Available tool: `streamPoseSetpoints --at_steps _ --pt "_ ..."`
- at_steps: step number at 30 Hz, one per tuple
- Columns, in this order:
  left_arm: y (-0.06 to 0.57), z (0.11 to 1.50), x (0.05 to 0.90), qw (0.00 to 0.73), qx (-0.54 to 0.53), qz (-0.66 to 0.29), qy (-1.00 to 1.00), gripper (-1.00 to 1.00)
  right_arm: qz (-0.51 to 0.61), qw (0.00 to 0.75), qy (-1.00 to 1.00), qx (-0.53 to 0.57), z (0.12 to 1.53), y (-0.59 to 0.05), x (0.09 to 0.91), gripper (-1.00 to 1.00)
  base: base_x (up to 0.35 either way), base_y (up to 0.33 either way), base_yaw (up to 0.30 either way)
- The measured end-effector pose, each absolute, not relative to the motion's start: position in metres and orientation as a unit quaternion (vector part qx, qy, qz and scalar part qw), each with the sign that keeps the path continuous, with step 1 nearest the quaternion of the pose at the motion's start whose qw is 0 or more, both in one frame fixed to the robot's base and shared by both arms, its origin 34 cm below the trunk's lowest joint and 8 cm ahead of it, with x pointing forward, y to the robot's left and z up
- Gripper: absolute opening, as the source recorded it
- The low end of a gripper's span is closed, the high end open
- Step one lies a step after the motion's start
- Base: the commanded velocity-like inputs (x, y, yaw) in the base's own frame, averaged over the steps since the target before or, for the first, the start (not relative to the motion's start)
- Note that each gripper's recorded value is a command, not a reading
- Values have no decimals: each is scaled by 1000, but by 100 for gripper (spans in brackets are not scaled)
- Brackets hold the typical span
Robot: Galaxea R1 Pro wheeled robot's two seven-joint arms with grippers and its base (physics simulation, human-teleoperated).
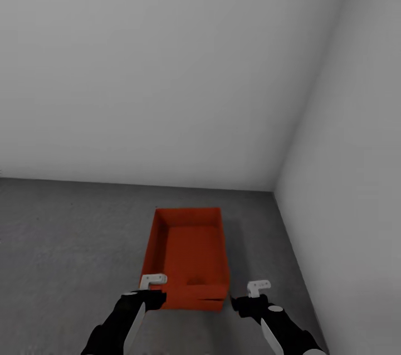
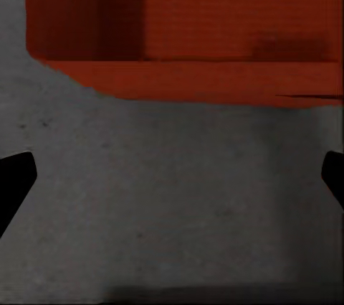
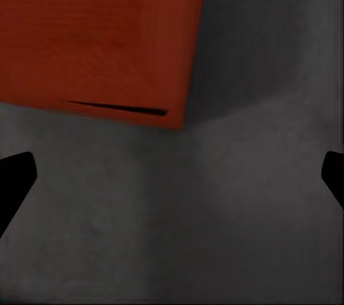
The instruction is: Move the two storage containers from the living room to the garage. In the garage, place one container on the floor and stack the other container on top of it (either order is fine).
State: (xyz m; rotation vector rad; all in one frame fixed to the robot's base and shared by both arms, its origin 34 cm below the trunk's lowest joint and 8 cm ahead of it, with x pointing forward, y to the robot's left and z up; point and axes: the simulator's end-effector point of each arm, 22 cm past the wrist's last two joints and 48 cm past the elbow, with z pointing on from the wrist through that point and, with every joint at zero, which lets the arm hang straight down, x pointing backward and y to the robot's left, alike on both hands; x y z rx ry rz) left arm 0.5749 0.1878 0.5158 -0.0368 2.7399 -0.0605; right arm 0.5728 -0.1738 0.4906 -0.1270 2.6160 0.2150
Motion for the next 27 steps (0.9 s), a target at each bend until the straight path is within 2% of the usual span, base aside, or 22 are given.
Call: streamPoseSetpoints --at_steps 8,27 --pt "190 530 575 199 -13 -21 980 100 79 254 963 -47 505 -174 573 100 -206 -16 0" --pt "234 543 557 186 -61 -3 981 100 79 254 963 -47 536 -174 574 100 -6 0 0"
